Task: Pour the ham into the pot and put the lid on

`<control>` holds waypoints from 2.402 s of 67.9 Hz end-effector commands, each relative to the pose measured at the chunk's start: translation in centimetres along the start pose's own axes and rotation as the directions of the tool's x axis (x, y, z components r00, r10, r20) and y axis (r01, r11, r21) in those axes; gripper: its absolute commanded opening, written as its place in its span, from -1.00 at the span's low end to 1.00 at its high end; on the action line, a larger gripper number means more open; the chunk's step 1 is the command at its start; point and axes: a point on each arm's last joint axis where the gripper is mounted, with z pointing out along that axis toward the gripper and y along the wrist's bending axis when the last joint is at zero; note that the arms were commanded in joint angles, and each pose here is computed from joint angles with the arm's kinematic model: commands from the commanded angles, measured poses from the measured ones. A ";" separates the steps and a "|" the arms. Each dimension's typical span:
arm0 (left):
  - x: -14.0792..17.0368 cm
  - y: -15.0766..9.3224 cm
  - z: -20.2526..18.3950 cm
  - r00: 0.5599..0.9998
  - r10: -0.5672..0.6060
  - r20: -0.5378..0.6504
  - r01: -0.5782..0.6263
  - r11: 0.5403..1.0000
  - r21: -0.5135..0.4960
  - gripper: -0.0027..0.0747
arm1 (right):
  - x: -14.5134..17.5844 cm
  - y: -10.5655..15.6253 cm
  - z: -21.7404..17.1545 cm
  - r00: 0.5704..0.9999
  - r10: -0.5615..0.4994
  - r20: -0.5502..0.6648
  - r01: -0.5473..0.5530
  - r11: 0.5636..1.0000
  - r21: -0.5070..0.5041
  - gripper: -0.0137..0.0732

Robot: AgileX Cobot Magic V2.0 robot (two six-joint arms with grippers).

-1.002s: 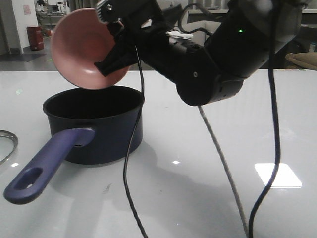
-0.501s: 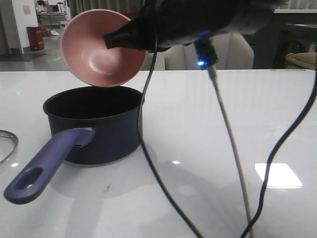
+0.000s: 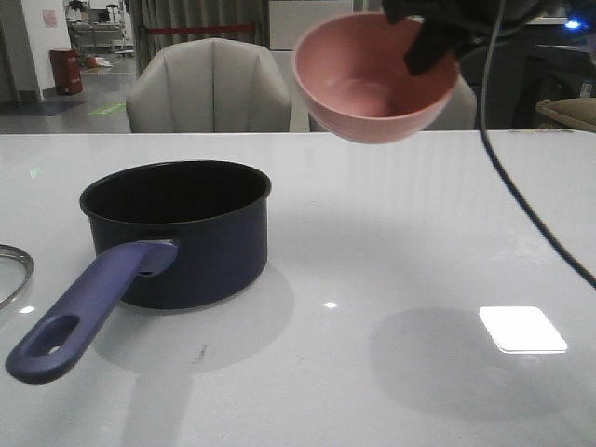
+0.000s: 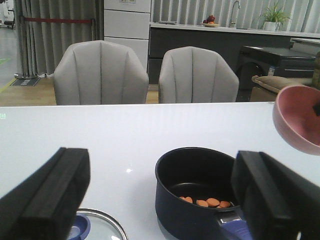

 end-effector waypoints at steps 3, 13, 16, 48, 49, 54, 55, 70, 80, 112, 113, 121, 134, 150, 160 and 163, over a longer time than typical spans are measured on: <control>-1.5 -0.1 -0.1 0.996 -0.011 0.093 0.010 1.000 0.012 0.63 | -0.7 -1.8 -1.5 0.998 0.060 -0.014 -0.060 0.998 0.021 -0.36; -1.5 -0.1 -0.1 0.996 -0.011 0.093 0.010 1.000 0.012 0.63 | 0.9 -2.9 0.0 0.985 0.090 -0.145 -0.087 0.996 0.025 -0.36; -1.5 -0.1 -0.1 0.996 -0.011 0.093 0.010 1.000 0.012 0.63 | 1.4 -3.0 0.5 0.979 0.099 -0.179 -0.096 0.995 0.023 -0.36; -1.5 -0.1 -0.1 0.996 -0.011 0.093 0.010 1.000 0.012 0.63 | 4.8 -5.6 4.7 0.917 0.227 -0.327 -0.212 0.974 0.081 -0.12; -1.5 -0.1 -0.1 0.996 -0.011 0.093 0.010 1.000 0.012 0.63 | 4.8 -5.6 4.8 0.917 0.227 -0.329 -0.212 0.974 0.081 -0.06; -1.5 -0.1 -0.1 0.996 -0.011 0.093 0.010 1.000 0.012 0.63 | 4.8 -5.5 4.8 0.917 0.225 -0.330 -0.210 0.974 0.080 0.11; -1.5 -0.1 -0.1 0.996 -0.011 0.093 0.010 1.000 0.012 0.63 | 4.8 -5.5 4.8 0.917 0.223 -0.331 -0.209 0.975 0.080 0.19; -1.5 -0.1 -0.1 0.996 -0.011 0.093 0.010 1.000 0.012 0.63 | 4.0 -5.7 3.9 0.930 0.154 -0.332 -0.136 0.988 0.078 0.40; -1.5 -0.1 -0.1 0.996 -0.011 0.093 0.010 1.000 0.012 0.63 | 1.6 -5.2 0.3 0.966 0.119 -0.229 -0.103 0.991 0.082 0.40; -1.6 -0.1 -0.1 0.995 -0.011 0.104 0.010 1.000 0.012 0.63 | 0.4 0.0 -15.3 0.940 -0.016 0.341 -0.006 0.998 0.064 0.40; -1.6 -0.1 -0.1 0.995 -0.011 0.104 0.010 1.000 0.012 0.63 | 0.5 0.1 -15.8 0.934 -0.018 0.356 -0.006 0.998 0.065 0.40; -1.6 -0.1 -0.1 0.995 -0.011 0.104 0.010 1.000 0.012 0.63 | 3.1 0.4 -18.7 0.892 -0.028 0.452 -0.009 0.997 0.079 0.40; -1.6 -0.1 -0.1 0.994 -0.011 0.108 0.010 1.000 0.012 0.63 | 8.5 0.9 -22.4 0.819 -0.042 0.572 -0.015 0.995 0.095 0.40; -1.7 -0.1 -0.1 0.994 -0.011 0.110 0.010 1.000 0.012 0.63 | 15.9 1.3 -24.1 0.738 -0.056 0.673 -0.018 0.995 0.103 0.40; -1.7 -0.1 -0.1 0.994 -0.011 0.110 0.010 1.000 0.012 0.63 | 19.3 1.3 -23.3 0.732 -0.050 0.679 -0.023 0.995 0.097 0.40; -1.6 -0.1 -0.1 0.994 -0.011 0.108 0.010 1.000 0.012 0.63 | 20.1 1.2 -22.6 0.745 -0.046 0.665 -0.024 0.995 0.096 0.40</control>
